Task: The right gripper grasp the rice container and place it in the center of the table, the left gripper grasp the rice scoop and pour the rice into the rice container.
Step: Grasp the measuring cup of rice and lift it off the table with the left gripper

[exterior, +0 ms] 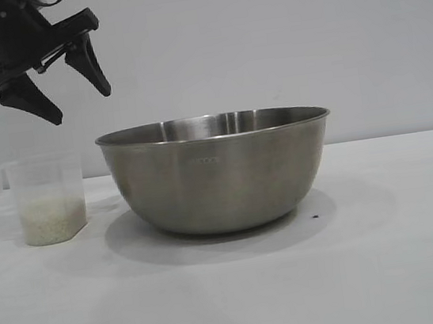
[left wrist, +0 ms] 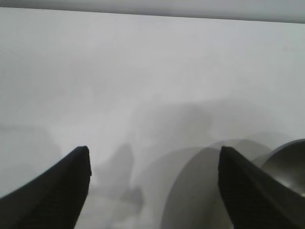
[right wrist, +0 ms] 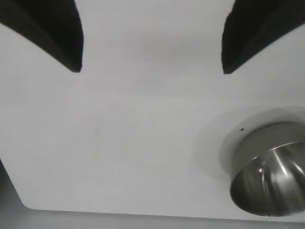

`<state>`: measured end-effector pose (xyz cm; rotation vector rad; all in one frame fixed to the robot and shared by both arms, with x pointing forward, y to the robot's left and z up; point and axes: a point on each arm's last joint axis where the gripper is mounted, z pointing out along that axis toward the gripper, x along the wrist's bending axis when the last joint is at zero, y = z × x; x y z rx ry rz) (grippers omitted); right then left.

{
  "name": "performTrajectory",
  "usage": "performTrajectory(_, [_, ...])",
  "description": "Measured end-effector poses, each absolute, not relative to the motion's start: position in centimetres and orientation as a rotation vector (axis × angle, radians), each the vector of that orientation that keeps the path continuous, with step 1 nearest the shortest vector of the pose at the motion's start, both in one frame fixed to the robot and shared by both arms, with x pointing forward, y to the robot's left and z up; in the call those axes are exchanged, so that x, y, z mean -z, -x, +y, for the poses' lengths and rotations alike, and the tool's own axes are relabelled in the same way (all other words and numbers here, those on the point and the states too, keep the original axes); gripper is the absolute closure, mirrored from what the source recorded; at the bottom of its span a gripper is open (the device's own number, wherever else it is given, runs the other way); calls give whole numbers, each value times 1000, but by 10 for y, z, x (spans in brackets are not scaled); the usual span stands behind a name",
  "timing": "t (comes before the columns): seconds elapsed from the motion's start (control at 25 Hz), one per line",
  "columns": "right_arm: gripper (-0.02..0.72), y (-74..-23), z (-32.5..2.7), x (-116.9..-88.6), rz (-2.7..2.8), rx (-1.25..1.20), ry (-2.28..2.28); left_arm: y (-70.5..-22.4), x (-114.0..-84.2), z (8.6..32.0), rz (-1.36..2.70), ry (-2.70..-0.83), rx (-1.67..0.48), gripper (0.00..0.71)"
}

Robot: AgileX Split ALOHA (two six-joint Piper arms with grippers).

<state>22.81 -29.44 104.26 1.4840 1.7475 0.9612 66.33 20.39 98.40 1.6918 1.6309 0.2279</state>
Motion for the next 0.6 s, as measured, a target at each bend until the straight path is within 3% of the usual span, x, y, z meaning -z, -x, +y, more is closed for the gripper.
performTrajectory(0.44, [169,-228,-294,-1042,1745,-964,-1488,-663,-984,204,1627,-1696,-231,179])
performTrajectory(0.6, [169,-228,-294,-1042,1745,-964,-1488,-661,-984,205,1583,-1781,-263,179])
